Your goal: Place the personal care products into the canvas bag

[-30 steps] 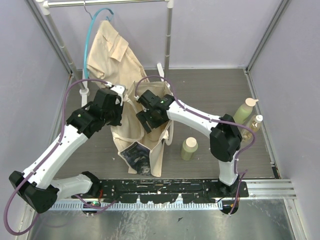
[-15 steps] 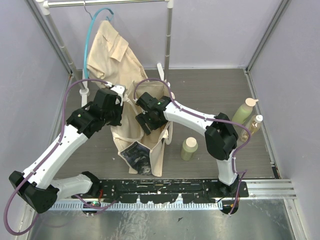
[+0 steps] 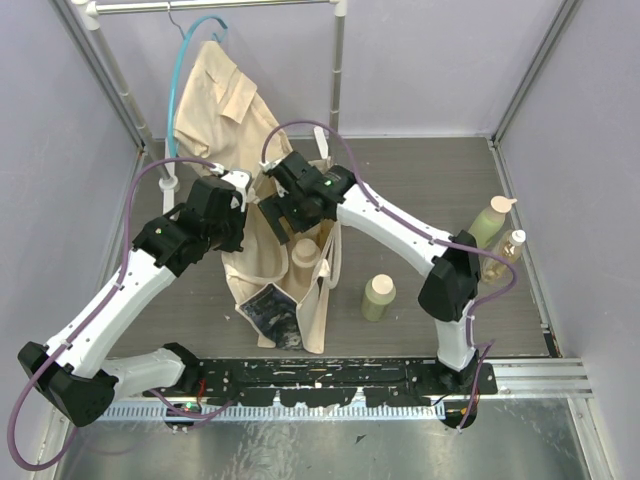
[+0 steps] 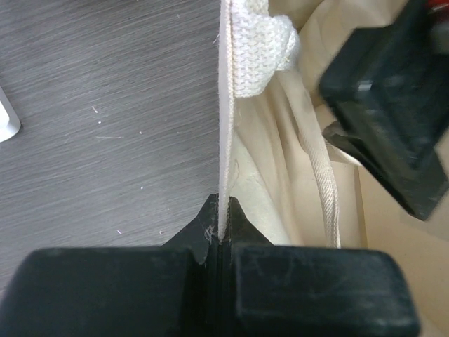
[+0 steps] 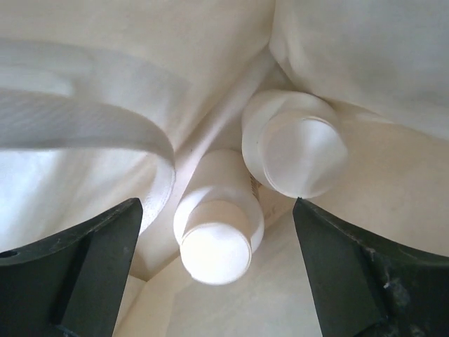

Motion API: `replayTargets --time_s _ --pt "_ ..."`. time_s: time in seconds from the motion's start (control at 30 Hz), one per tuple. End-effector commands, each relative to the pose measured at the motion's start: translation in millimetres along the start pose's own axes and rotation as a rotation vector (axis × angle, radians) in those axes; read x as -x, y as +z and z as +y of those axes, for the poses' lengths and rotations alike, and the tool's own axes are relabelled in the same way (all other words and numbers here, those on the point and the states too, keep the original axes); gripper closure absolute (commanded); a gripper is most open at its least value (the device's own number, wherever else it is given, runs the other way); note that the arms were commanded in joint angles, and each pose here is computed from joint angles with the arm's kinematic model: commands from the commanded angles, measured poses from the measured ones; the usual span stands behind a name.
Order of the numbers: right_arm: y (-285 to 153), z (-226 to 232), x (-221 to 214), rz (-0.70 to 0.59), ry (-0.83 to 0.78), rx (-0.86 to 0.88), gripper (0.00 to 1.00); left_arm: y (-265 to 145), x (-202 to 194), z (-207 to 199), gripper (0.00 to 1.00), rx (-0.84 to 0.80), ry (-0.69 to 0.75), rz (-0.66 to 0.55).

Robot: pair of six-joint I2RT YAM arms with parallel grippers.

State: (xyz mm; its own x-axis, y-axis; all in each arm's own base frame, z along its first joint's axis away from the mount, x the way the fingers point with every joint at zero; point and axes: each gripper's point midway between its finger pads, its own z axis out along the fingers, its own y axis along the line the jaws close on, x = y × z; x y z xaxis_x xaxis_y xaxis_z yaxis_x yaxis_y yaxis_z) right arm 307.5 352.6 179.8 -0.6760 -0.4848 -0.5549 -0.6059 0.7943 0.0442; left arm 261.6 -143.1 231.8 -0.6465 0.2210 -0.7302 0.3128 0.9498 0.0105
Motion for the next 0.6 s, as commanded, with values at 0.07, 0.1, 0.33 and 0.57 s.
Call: replayTargets --time_s 0.07,0.1,0.33,0.57 --pt "-71.1 2.3 22.7 -0.098 -0.041 0.056 0.05 -8.0 10.3 -1.9 1.0 -0.015 -0.004 -0.037" --pt "-80.4 1.2 27.1 -0.128 -0.041 0.057 0.05 -8.1 10.1 -1.2 1.0 -0.011 -0.004 -0.037" --pt "-145.8 -29.2 61.9 -0.429 0.109 0.136 0.0 -7.7 10.0 -1.6 1.0 -0.012 -0.013 -0.042" --pt "-184.5 -129.4 70.7 -0.562 0.29 -0.062 0.0 -5.8 12.6 -1.3 1.0 -0.008 -0.012 -0.055"
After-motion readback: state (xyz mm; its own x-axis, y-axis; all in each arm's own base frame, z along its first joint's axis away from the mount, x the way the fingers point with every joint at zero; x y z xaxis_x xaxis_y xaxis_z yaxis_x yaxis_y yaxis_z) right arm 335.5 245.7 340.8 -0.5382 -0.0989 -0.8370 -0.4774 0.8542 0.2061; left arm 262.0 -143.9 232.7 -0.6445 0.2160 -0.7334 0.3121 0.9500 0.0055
